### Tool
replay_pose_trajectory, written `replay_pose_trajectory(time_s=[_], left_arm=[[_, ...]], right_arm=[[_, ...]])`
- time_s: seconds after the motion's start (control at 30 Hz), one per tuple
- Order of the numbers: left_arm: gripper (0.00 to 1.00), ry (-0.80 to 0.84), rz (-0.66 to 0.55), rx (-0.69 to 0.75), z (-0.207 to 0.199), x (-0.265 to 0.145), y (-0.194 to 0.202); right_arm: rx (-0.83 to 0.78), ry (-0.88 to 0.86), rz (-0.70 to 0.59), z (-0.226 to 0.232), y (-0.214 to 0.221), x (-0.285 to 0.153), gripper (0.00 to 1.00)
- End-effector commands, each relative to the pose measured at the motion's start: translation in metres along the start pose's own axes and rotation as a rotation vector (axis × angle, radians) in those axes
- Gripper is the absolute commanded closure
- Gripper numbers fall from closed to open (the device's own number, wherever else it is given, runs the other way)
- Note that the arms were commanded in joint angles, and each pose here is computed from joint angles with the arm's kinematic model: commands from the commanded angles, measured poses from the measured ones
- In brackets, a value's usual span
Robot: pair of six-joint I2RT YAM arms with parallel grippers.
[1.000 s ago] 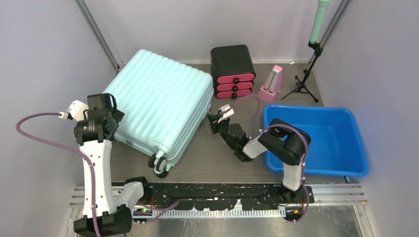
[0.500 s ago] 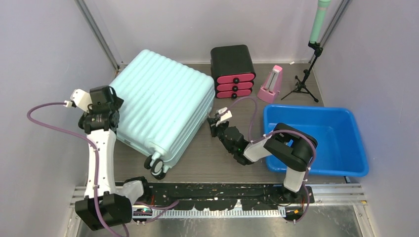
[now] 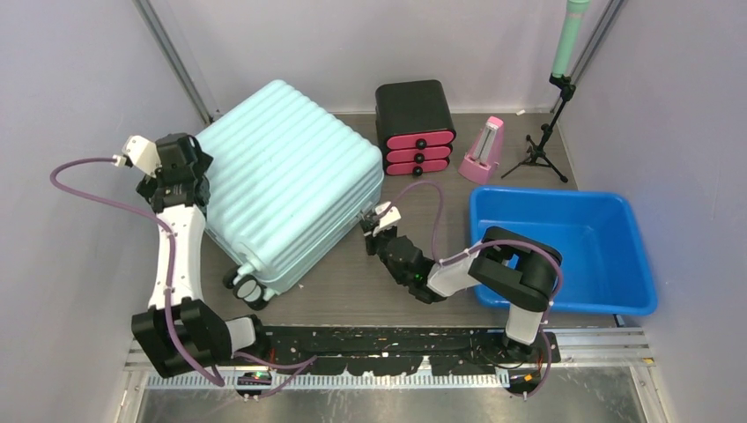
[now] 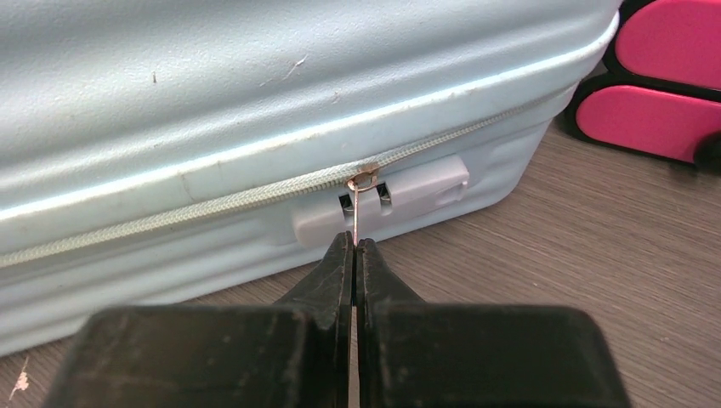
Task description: Open, take out, and arrange the luggage
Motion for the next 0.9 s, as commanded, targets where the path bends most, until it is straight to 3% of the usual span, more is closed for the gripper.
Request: replay_pose_trajectory(time_s=[0.0, 0.17, 0.33, 0.47, 0.6, 0.77, 0.87], left_arm=[[0.11, 0.236, 0.12, 0.012, -0.054, 0.027, 0.021], [0.13, 0.353, 0.247, 0.055, -0.088, 0.045, 0.037], [0.03, 0.453, 0.398, 0.123, -0.12, 0.038, 0.042], [0.01, 0.402, 0.333, 0.312, -0.123, 0.0, 0.035], [0.0, 0.242, 0.174, 0.44, -0.096, -0.044, 0.012], [0.0, 0.083, 0.169, 0.355, -0.031, -0.081, 0.003], [0.0, -0.049, 0.087, 0.285, 0.012, -0.094, -0.005]], right_arm=[[0.02, -0.012, -0.043, 0.021, -0.021, 0.0, 1.0], [0.021, -0.025, -0.053, 0.041, -0.027, 0.002, 1.0], [0.032, -0.038, -0.075, 0.054, -0.037, -0.001, 1.0], [0.035, -0.026, -0.075, 0.057, -0.038, 0.002, 1.0], [0.038, -0.017, -0.073, 0.057, -0.037, 0.004, 1.0], [0.027, -0.021, -0.067, 0.06, -0.033, 0.006, 1.0], [0.023, -0.028, -0.073, 0.06, -0.036, 0.006, 1.0]])
Point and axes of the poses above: each gripper's point midway between its finger pads, its own x axis out along the fingers, its own z axis along the line the jaws close on, y = z × x, the point moved 6 cm from there along -x, back along the fingers, and after that the axes turned 14 degrees about -x, right-handed, at the moved point
